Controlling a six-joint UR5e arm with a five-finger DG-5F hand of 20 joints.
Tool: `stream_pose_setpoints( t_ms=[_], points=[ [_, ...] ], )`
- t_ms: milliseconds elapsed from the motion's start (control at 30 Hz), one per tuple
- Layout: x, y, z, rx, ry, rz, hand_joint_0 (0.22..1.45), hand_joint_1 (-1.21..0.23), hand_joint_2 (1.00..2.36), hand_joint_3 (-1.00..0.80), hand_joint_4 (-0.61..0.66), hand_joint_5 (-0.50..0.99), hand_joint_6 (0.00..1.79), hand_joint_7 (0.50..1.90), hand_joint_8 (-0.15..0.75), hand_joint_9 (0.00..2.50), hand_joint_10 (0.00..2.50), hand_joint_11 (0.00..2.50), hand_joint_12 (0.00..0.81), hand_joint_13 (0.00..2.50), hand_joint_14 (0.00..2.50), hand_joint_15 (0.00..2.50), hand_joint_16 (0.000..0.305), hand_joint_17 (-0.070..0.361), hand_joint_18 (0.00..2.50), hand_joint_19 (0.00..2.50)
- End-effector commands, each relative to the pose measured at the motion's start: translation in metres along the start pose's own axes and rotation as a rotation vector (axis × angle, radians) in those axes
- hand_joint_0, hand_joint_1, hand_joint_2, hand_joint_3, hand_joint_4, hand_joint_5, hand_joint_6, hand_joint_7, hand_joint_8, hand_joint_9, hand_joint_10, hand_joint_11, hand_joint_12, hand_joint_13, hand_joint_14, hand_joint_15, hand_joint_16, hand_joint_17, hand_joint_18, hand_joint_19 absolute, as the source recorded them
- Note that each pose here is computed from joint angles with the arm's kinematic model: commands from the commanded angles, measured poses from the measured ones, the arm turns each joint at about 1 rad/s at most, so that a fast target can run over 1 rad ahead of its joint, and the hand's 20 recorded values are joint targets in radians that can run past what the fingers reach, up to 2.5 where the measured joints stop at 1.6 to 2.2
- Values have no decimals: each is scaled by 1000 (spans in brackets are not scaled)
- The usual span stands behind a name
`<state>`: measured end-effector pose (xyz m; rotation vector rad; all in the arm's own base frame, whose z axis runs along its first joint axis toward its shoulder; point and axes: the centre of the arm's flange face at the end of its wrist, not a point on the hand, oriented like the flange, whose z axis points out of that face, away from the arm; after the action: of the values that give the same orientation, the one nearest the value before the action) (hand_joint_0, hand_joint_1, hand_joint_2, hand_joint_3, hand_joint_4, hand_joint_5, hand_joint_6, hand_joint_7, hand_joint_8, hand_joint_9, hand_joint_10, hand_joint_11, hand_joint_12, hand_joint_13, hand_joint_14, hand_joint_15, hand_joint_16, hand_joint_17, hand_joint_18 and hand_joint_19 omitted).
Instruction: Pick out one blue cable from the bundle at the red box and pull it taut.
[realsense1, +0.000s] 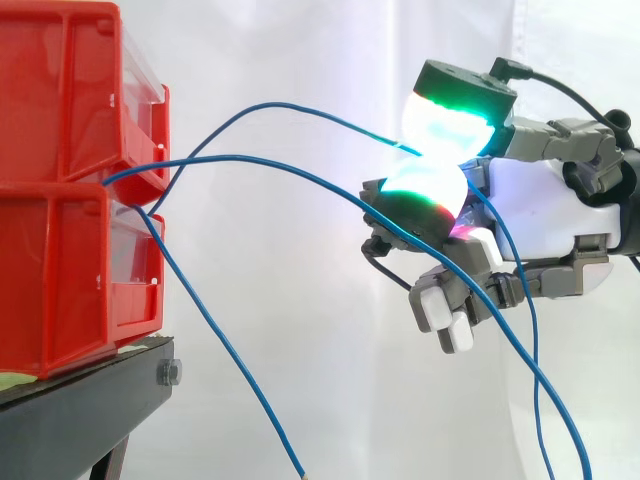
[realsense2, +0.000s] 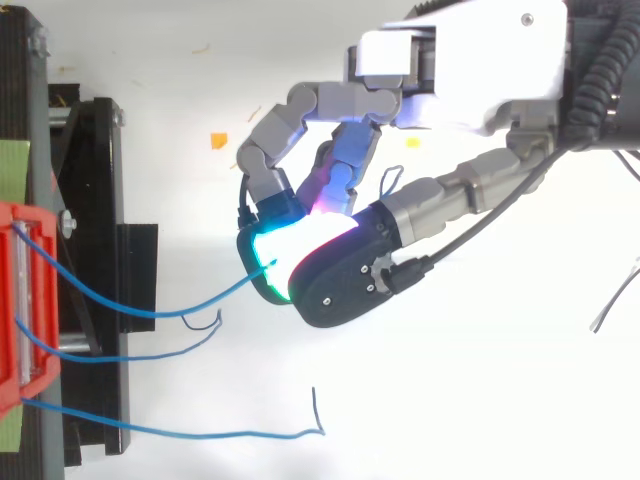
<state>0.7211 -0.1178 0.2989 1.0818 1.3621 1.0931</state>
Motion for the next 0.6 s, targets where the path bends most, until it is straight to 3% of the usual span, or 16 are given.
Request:
stream_pose_setpoints(
  t_ms=[0,567],
  points=[
    [0,0,0,0,0,0,602,-764,1024,-51,5,-135,921,1135,262,1174,24,591,318,870,18,426,39,88,688,554],
    [0,0,0,0,0,0,600,-765,1024,-47,3,-135,922,1133,265,1176,24,612,318,873,18,427,39,87,689,557]
  ],
)
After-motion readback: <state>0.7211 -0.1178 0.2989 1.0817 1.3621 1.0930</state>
